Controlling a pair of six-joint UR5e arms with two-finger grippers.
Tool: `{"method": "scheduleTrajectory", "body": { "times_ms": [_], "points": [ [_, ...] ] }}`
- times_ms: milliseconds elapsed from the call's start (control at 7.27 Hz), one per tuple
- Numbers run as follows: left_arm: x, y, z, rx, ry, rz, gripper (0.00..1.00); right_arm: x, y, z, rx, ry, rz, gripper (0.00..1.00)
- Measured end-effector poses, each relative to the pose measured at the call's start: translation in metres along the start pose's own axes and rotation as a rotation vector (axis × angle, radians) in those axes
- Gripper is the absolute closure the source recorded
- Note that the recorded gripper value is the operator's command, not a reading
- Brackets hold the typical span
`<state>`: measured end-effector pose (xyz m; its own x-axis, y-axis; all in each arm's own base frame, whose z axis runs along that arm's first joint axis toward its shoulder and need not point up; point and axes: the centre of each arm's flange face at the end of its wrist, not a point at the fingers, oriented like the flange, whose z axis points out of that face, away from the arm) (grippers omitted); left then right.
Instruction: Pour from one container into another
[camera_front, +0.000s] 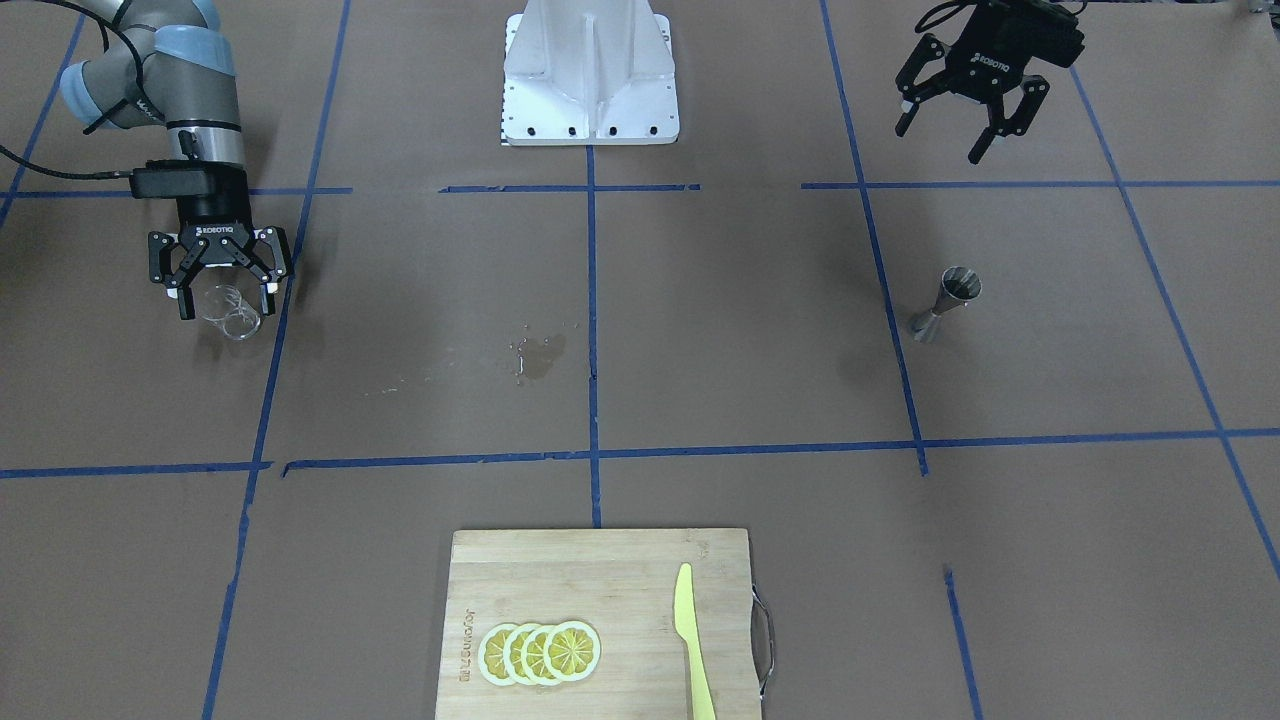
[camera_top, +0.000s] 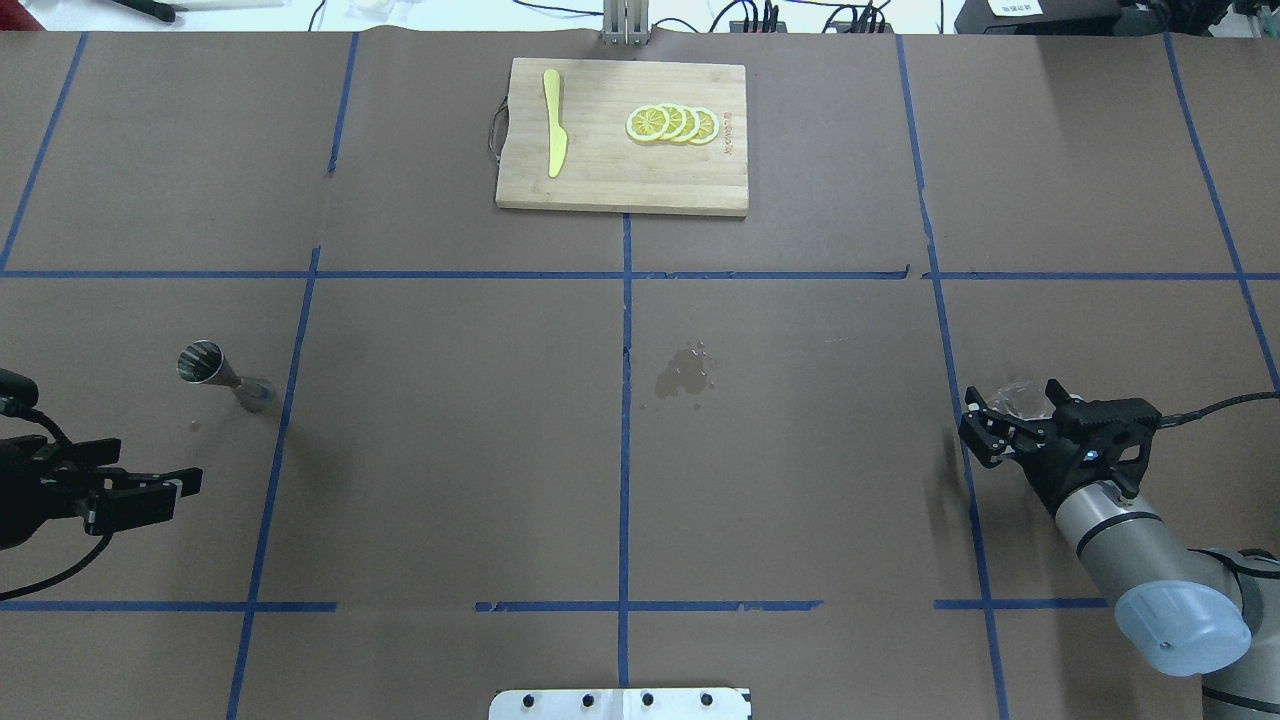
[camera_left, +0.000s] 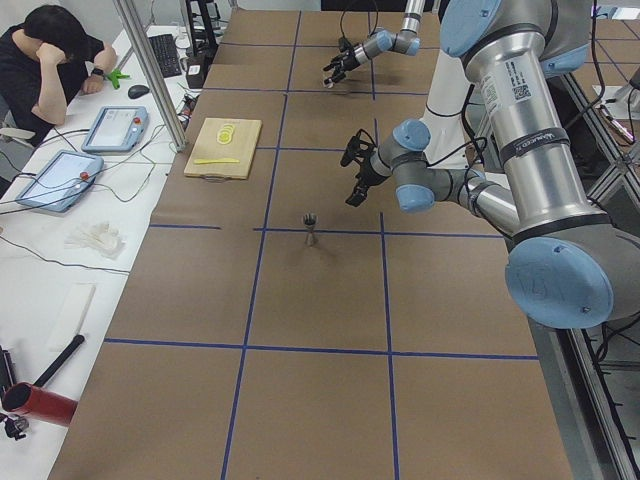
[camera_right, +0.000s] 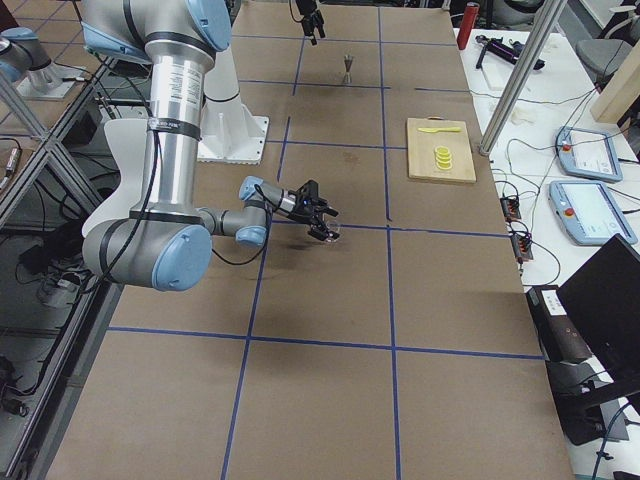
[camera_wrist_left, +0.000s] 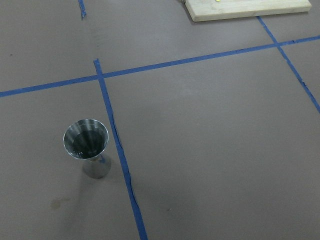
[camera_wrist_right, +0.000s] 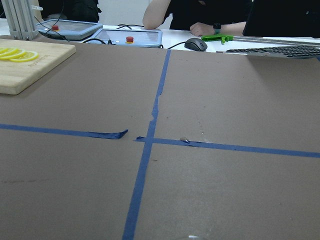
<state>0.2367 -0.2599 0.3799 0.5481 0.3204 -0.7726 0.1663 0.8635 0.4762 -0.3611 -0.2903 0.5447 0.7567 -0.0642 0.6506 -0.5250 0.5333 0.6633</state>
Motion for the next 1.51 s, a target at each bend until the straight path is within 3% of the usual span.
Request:
{"method": "scheduleTrajectory", "body": {
  "times_ms": [275,826,1238,1513],
  "points": [
    [0.001,-0.002,-0.003,-0.011,0.010,0.000,0.00,0.008,-0.003,-0.014,-0.027,-0.040,0.020,0.00],
    [-0.011,-0.056,-0.029,-0.148,-0.011,0.103,0.00,0.006,0.003,-0.036,-0.077,-0.090,0.018,0.00],
    [-0.030,-0.133,-0.047,-0.171,-0.135,0.219,0.00,0.021,-0.016,-0.070,-0.153,-0.125,0.010,0.00],
    [-0.017,-0.193,-0.057,-0.213,-0.219,0.274,0.00,0.025,-0.017,-0.082,-0.244,-0.154,0.001,0.00]
  ]
}}
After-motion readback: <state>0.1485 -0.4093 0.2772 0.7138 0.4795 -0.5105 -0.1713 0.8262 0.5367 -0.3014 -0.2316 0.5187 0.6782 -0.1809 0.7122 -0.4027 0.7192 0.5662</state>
